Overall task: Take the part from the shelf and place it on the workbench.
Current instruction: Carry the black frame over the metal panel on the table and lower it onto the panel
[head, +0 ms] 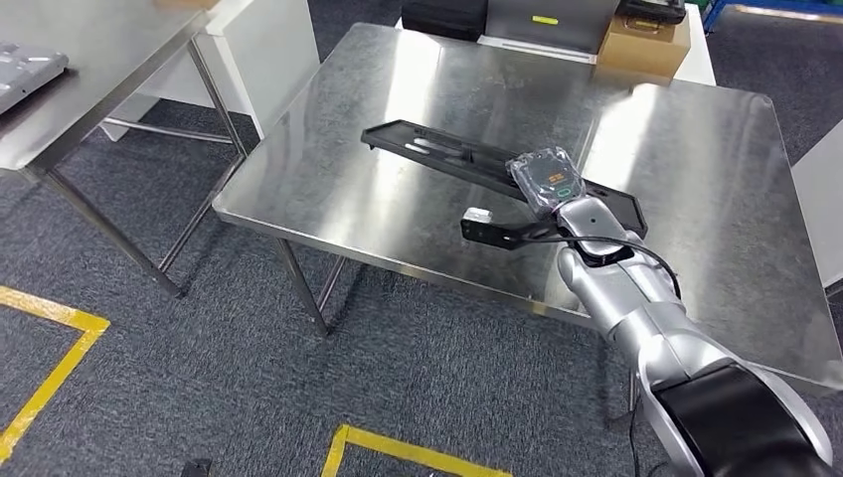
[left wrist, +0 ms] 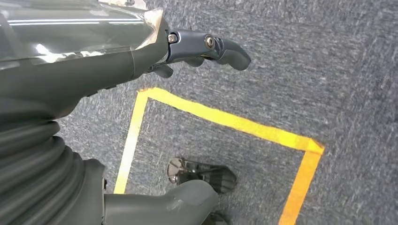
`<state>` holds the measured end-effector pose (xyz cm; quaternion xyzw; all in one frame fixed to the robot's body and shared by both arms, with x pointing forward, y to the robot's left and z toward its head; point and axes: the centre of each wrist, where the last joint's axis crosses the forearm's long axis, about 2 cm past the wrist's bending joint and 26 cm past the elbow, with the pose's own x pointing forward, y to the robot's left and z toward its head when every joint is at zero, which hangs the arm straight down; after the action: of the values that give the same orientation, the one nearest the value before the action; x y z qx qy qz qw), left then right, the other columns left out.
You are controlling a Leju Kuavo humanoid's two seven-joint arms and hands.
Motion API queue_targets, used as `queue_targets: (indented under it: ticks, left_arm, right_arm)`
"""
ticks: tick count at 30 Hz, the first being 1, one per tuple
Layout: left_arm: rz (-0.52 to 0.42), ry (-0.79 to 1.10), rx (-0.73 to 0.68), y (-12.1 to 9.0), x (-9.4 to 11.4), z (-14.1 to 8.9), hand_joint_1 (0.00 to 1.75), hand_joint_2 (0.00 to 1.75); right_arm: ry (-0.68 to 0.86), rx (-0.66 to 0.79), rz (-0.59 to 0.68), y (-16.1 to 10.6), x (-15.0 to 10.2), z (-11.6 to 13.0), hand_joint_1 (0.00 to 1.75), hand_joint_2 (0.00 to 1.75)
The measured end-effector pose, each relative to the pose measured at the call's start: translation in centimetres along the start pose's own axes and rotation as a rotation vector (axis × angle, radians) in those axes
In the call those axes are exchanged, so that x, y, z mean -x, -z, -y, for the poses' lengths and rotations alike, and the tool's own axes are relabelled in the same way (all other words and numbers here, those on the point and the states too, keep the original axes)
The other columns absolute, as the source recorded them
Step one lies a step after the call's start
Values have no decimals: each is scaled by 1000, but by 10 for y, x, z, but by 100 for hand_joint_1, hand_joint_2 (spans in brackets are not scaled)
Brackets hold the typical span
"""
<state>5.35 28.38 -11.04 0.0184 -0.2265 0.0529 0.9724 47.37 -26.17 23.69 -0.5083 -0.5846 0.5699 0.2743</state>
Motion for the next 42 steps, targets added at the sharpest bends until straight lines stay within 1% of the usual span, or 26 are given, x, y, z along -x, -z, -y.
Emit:
queue_targets:
  ticks: [20,26,33,36,37,39,41,42]
  left_arm:
    - [-3,-2,7,0,1,-2,0,175]
    - [-8,-8,7,-2,4,-1,0,175]
    - [-1,-7,6,-1,4,-2,0,175]
    - [15,8,-9,-1,2,-2,0,175]
    - [30,21,-25,-1,2,-2,0,175]
    - [88,52,-64,-1,3,-3,0,175]
    - [149,66,-89,-1,3,-3,0,175]
    - [165,68,-93,-1,3,-3,0,131]
  right_arm:
    - [3,-10,-9,1,4,2,168,175]
    - [6,-42,-7,-9,3,-11,168,175]
    - [2,-37,-5,-7,4,-8,168,175]
    - [-1,-29,-7,-5,5,-5,168,175]
    - [-4,-30,-5,-5,4,-5,168,175]
    - [-10,-37,0,-7,3,-9,168,175]
    - [-13,-43,5,-9,1,-11,84,87]
    - [-14,-44,7,-9,1,-12,42,44]
